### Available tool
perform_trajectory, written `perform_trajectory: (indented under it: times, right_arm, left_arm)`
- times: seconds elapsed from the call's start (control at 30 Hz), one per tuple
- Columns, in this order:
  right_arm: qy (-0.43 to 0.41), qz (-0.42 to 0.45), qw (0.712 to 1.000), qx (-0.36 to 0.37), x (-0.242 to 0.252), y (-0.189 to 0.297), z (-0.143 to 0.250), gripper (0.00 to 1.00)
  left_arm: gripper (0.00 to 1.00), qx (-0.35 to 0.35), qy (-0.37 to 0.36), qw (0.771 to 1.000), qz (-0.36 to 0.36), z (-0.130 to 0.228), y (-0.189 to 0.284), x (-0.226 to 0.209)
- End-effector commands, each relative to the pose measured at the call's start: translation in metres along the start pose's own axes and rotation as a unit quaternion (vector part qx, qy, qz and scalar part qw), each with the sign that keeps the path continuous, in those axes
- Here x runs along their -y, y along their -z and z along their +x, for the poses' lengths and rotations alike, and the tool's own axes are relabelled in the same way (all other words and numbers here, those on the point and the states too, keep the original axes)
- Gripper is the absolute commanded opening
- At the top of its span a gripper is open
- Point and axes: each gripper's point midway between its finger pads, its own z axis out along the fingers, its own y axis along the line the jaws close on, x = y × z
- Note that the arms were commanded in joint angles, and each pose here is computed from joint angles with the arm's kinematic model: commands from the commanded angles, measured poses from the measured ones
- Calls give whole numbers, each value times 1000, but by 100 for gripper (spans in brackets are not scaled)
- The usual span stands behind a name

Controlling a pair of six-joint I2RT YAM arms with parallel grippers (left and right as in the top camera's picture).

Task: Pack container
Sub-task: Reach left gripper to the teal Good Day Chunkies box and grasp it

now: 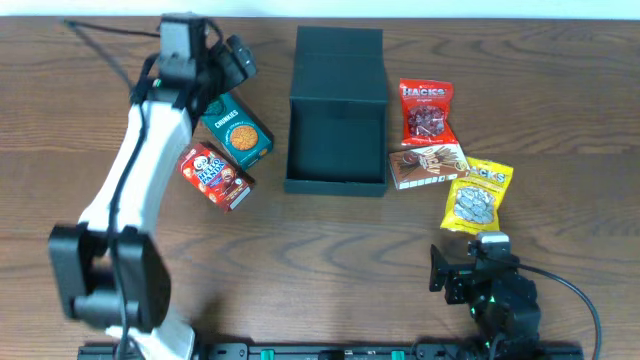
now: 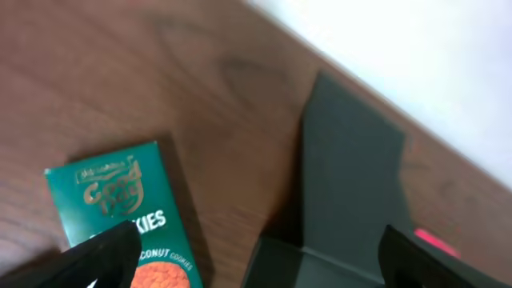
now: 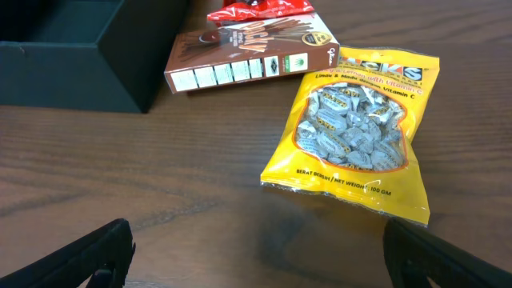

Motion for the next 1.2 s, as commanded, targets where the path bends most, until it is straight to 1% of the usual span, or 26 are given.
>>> perform_trajectory:
  times: [0.0, 0.17, 0.27, 0.47, 0.67, 0.8, 1.0, 1.17]
  right_arm:
    - [-10, 5, 1000, -4, 2, -2, 4, 99]
    - [-10, 5, 1000, -4, 2, -2, 4, 99]
    - [-10, 5, 1000, -4, 2, -2, 4, 99]
    - [-10, 5, 1000, -4, 2, -2, 4, 99]
    - [-10, 5, 1000, -4, 2, -2, 4, 99]
    - [-10, 5, 1000, -4, 2, -2, 4, 99]
    - [-10, 5, 1000, -4, 2, -2, 4, 99]
    - [-10, 5, 1000, -4, 2, -2, 4, 99]
  left_arm:
    - [96, -4, 38, 998, -50, -1, -20, -11]
    - [96, -39, 138, 982, -125, 27, -38, -42]
    - [96, -64, 161, 972, -157, 45, -43, -56]
    - [96, -102, 166, 962, -192, 69, -56, -74]
    - [96, -122, 201, 946, -223, 86, -69, -91]
    - [96, -127, 200, 944, -230, 91, -75, -96]
    - [96, -134, 174, 948, -229, 94, -82, -99]
    - [96, -150, 165, 948, -228, 101, -90, -104]
